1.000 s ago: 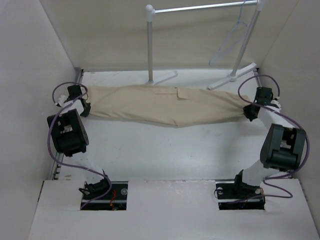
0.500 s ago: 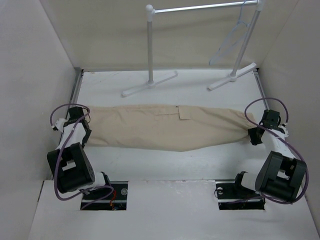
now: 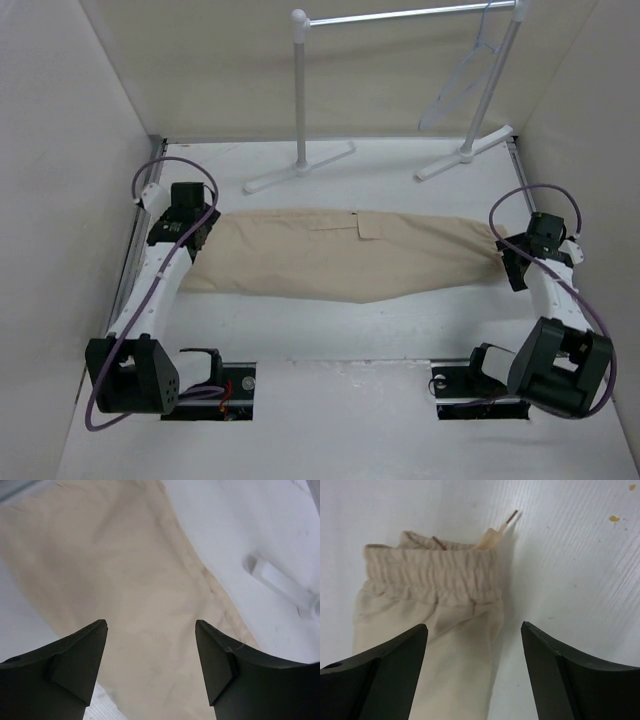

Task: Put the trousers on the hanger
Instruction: Fold the trousers at the center of the board.

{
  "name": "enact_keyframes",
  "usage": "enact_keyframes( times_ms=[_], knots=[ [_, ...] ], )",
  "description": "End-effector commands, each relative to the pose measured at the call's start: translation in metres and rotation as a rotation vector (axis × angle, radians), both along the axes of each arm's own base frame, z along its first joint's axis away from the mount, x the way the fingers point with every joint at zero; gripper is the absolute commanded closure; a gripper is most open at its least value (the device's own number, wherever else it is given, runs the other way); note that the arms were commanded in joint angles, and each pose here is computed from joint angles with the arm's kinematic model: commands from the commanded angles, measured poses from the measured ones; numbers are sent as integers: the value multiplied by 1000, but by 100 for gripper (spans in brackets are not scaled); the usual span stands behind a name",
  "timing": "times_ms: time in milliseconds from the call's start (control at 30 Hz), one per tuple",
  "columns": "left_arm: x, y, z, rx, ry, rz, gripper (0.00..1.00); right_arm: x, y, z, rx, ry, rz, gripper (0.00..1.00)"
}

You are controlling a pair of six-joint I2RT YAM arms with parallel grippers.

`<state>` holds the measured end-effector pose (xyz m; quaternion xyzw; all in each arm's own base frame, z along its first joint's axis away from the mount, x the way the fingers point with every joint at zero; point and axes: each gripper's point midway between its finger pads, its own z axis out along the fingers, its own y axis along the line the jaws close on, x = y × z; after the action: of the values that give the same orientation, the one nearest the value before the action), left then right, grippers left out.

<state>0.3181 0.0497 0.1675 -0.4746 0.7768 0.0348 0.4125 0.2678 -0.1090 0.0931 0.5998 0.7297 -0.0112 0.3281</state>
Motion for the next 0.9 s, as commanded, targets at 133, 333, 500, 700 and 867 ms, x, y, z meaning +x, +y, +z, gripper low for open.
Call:
enact_keyframes(
  times_ms=[133,333,500,700,867],
  knots=[
    [19,-65,-33,-95,10,-172,33,29,-6,-32,83,-6,9,20],
    [19,-76,-47,-132,7,-207,34,43,-5,-61,154,58,-28,28],
    [20,-70,-44,-150,-11,-200,34,53,-10,-46,149,24,-60,84],
    [23,-77,-44,-155,-5,-223,33,43,-54,77,-152,-143,-139,93],
    [34,-114,-27,-165,-25,-323,33,33,-67,195,-300,-374,-130,91]
  ],
)
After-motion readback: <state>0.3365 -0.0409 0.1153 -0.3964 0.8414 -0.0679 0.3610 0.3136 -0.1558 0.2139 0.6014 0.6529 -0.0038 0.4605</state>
